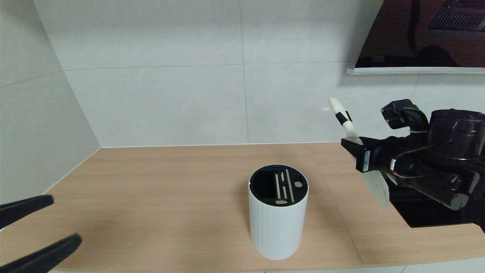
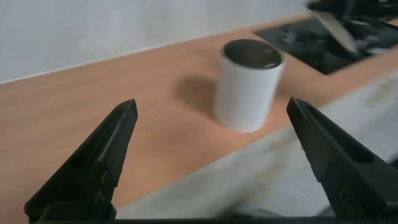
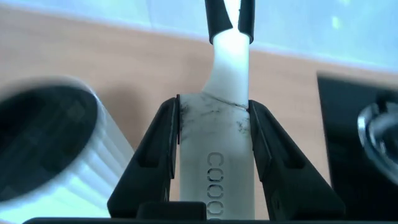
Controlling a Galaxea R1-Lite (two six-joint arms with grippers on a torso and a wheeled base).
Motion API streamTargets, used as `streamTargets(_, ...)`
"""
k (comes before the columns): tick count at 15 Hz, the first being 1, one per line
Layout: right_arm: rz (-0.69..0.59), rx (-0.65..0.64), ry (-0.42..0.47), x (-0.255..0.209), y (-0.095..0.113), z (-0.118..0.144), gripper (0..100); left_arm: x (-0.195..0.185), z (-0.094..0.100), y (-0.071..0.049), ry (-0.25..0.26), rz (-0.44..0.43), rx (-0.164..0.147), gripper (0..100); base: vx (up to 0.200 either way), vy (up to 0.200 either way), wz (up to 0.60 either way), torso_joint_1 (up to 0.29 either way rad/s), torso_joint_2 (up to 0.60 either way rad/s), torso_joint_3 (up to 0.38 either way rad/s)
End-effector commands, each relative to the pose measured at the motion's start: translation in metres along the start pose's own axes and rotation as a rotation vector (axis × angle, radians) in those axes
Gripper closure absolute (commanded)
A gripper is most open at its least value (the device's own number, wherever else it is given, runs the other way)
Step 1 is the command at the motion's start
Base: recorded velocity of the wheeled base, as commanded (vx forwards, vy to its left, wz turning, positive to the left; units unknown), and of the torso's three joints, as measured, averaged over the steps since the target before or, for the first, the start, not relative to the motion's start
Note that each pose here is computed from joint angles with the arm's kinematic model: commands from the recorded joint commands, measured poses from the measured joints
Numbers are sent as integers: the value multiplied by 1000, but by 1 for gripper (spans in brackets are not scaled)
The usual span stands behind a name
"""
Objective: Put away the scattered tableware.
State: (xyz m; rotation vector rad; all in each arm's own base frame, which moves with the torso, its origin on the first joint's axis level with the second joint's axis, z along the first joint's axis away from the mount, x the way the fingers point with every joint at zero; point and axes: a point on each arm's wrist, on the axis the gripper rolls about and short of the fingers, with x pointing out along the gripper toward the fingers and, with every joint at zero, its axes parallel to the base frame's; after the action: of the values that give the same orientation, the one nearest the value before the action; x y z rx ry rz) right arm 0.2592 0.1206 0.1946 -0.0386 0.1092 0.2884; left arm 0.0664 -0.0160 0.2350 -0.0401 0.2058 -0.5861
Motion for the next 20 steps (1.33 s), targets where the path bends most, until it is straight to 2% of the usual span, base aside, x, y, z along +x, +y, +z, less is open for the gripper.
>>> streamTargets(1, 76, 0, -47, 16, 26, 14, 100, 94, 20, 25, 191, -173, -60, 0, 0, 0, 0, 0, 0, 0)
streamTargets(2, 111, -6, -35, 19, 39, 13, 100, 114, 15, 27, 199, -203, -57, 0, 0, 0, 0, 0, 0, 0)
streamTargets(4, 161, -17, -14, 16, 61, 7, 100, 144, 0, 33, 178, -223, -48, 0, 0, 0, 0, 0, 0, 0)
streamTargets(5, 149, -19, -12, 13, 67, 6, 100, 161, -8, 33, 152, -244, -35, 0, 0, 0, 0, 0, 0, 0)
streamTargets(6, 137, -20, -12, 12, 70, 6, 100, 175, -14, 34, 115, -257, -46, 0, 0, 0, 0, 0, 0, 0)
streamTargets(7, 156, -19, -20, 8, 78, 7, 100, 186, -18, 28, 76, -270, -86, 0, 0, 0, 0, 0, 0, 0)
streamTargets(8, 173, -9, -24, 3, 84, 8, 100, 195, -17, 20, 31, -270, -155, 0, 0, 0, 0, 0, 0, 0)
streamTargets(10, 195, 30, -26, -3, 96, 10, 100, 206, -13, 3, -16, -301, -288, 0, 0, 0, 0, 0, 0, 0)
streamTargets(12, 223, 38, -37, -11, 106, 12, 100, 210, -10, -10, -26, -360, -386, 0, 0, 0, 0, 0, 0, 0)
streamTargets(15, 281, 66, -40, -21, 120, 15, 100, 216, -4, -16, -45, -407, -522, 0, 0, 0, 0, 0, 0, 0)
streamTargets(17, 313, 63, -33, -27, 128, 13, 100, 220, -2, -17, -91, -438, -577, 0, 0, 0, 0, 0, 0, 0)
streamTargets(18, 333, 72, -28, -29, 134, 12, 100, 222, -2, -19, -120, -456, -588, 0, 0, 0, 0, 0, 0, 0)
streamTargets(20, 361, 91, -16, -33, 142, 9, 100, 225, -7, -26, -147, -492, -582, 0, 0, 0, 0, 0, 0, 0)
